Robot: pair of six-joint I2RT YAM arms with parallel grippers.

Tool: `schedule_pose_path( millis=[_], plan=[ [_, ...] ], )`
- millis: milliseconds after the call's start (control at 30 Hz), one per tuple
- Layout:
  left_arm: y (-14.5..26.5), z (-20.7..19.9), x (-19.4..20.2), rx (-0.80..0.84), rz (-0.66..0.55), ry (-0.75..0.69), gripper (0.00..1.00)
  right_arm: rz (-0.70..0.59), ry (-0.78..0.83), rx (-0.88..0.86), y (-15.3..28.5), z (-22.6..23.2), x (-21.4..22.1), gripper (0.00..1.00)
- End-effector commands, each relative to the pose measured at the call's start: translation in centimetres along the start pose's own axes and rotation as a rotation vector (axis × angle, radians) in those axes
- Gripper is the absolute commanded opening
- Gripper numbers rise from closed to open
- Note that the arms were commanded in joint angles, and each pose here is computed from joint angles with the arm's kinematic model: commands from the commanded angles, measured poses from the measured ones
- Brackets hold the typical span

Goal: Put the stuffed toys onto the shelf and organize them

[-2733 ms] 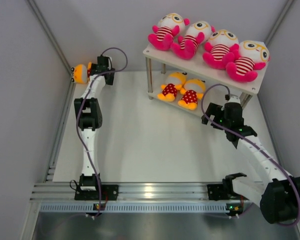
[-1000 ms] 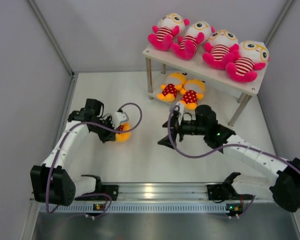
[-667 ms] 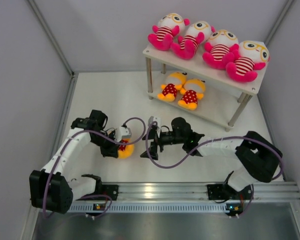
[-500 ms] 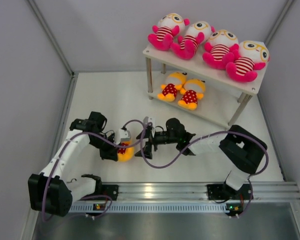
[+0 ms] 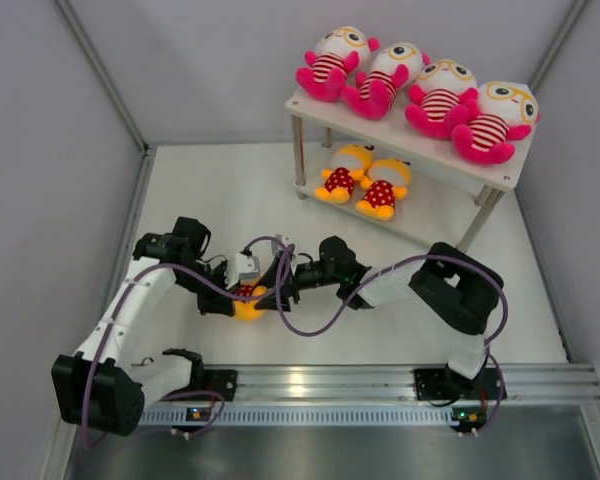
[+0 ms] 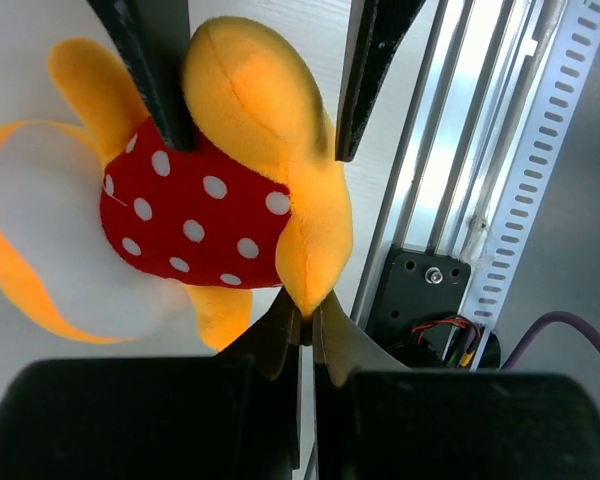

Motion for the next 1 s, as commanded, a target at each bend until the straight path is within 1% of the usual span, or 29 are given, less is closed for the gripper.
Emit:
schedule_pose_path(
  millis=[0,33,100,133,167,200,233,267,300,333,367,400,433,467,500,533,567,667,700,733,767,800,867,900,967],
  plan=[
    [1.2,-0.8,-1.5,0.010,-0.047,-0.029,0.00,-0.038,0.027,-0.088,-0.5,2.0,-0.7,0.52],
    [1.2,-0.8,-1.5,0.011,-0.052,-0.027,0.00,-0.036,0.023,-0.085,-0.6,1.9,-0.7,0.49],
    [1.1,-0.8,-1.5,0.021,-0.053,-0.020,0.00,-0.035,0.012,-0.092,-1.0,2.2,-0.7,0.35],
    [1.0,-0.8,-1.4,0.026,-0.050,-0.014,0.00,-0.044,0.014,-0.079,-1.0,2.0,-1.1,0.09],
    [0.9,-0.8,-1.3,0.028,-0.046,0.000,0.00,-0.046,-0.003,-0.062,-1.2,1.8,-1.5,0.00],
    [0.9,-0.7,-1.3,0.023,-0.038,0.014,0.06,-0.049,-0.004,-0.041,-1.1,1.6,-2.3,0.00],
    [1.0,-0.6,-1.3,0.018,-0.034,0.026,0.22,-0.002,-0.038,-0.006,-0.8,1.4,-1.7,0.00],
    [1.4,-0.5,-1.5,-0.004,-0.028,0.058,0.59,-0.009,0.015,0.026,-0.1,1.4,-3.3,0.00],
    [1.7,-0.3,-1.8,-0.019,-0.028,0.075,0.93,0.003,0.034,0.061,0.5,1.3,-3.8,0.00],
    [2.1,-0.1,-2.2,-0.037,-0.038,0.094,0.98,0.083,-0.007,0.118,1.7,1.2,-2.3,0.00],
    [3.2,0.2,-3.4,-0.089,-0.059,0.148,0.98,0.105,0.029,0.140,2.6,1.2,-2.7,0.00],
    [3.9,0.6,-4.2,-0.113,-0.069,0.184,0.98,0.101,0.054,0.168,4.1,1.6,-4.7,0.00],
    [4.6,0.9,-5.1,-0.139,-0.082,0.216,0.98,0.118,0.061,0.207,5.1,1.5,-5.6,0.00],
    [6.3,1.6,-6.7,-0.197,-0.111,0.269,0.98,0.193,0.053,0.241,7.3,2.1,-5.9,0.00],
    [7.0,1.8,-7.6,-0.219,-0.129,0.286,0.98,0.221,0.055,0.263,8.2,2.4,-6.4,0.00],
    [7.7,2.0,-8.3,-0.241,-0.145,0.299,0.98,0.235,0.080,0.320,9.3,2.2,-7.9,0.00],
    [8.8,2.2,-9.5,-0.268,-0.181,0.303,0.98,0.309,0.075,0.356,11.4,3.2,-7.9,0.00],
    [9.6,2.7,-10.9,-0.272,-0.213,0.295,0.98,0.365,0.096,0.528,15.2,3.0,-9.6,0.00],
    [9.6,3.1,-11.1,-0.273,-0.217,0.293,0.98,0.399,0.077,0.587,17.4,3.3,-9.7,0.00],
    [9.5,3.3,-11.2,-0.271,-0.214,0.294,0.98,0.420,0.093,0.655,19.0,2.9,-10.2,0.00],
    [9.4,3.6,-11.3,-0.273,-0.212,0.296,0.98,0.422,0.093,0.736,21.1,2.3,-10.8,0.00],
    [9.2,4.1,-11.2,-0.274,-0.199,0.304,0.98,0.480,0.073,0.806,23.1,2.1,-10.1,0.00],
    [9.1,4.5,-11.3,-0.280,-0.188,0.317,0.98,0.519,0.112,0.923,26.5,1.0,-10.8,0.00],
    [9.0,4.9,-11.3,-0.280,-0.181,0.327,0.98,0.571,0.163,0.975,28.0,0.5,-10.9,0.00],
    [8.9,5.1,-11.3,-0.279,-0.174,0.328,0.98,0.612,0.219,1.033,30.0,0.0,-11.2,0.00]
  ],
)
Point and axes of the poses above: each gripper's point midway between its finger pads, its own y axis back along the fingers, its own z axis along the line the jaws close on, x = y × z, the point moved 3 cm from there along y, back along the fingers, and after that the axes turned 4 degrees about y, right-handed, at the moved point
